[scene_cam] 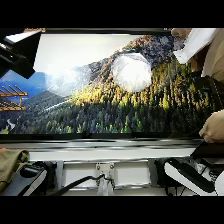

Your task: Fold the clothes and pants, and hang the long-sleeved shirts on hangers.

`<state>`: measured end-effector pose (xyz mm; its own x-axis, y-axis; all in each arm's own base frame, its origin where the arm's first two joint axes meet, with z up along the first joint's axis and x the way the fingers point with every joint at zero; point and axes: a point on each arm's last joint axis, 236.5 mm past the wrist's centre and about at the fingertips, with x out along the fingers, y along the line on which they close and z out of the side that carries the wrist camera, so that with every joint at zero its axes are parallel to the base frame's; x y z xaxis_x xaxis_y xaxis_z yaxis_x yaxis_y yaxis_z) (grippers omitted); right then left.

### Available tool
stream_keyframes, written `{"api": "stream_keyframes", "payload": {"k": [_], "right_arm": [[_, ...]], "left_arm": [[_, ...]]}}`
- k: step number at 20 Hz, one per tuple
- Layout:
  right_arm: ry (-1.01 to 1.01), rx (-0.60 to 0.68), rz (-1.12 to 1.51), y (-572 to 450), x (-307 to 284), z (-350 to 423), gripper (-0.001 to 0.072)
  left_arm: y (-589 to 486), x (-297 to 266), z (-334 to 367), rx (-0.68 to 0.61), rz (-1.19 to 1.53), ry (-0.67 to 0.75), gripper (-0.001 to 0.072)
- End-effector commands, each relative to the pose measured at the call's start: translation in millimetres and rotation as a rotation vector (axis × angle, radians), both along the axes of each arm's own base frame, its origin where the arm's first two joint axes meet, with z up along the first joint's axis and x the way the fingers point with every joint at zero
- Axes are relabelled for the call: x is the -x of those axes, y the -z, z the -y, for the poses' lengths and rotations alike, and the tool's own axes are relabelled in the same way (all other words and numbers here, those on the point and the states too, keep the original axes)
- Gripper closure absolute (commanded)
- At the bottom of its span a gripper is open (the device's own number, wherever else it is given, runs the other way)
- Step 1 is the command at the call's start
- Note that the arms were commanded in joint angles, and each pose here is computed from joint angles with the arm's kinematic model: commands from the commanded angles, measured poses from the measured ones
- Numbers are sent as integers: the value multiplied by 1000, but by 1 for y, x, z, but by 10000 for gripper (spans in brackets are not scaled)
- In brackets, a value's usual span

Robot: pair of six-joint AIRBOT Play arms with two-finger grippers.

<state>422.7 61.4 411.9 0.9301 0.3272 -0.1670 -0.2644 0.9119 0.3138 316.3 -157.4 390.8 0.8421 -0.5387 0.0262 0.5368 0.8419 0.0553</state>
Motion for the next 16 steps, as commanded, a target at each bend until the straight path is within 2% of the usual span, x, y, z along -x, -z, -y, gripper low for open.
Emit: {"api": "stream_keyframes", "payload": {"k": [1, 7, 16], "right_arm": [[-239, 139, -165, 84, 12, -101, 145], [-408, 193, -243, 121, 44, -164, 144], [-422, 196, -241, 121, 47, -169, 144]], "left_arm": [[-11, 0, -4, 10, 36, -18, 346], [-11, 0, -4, 10, 36, -19, 346], [-11, 0, -4, 10, 36, -19, 346]]}}
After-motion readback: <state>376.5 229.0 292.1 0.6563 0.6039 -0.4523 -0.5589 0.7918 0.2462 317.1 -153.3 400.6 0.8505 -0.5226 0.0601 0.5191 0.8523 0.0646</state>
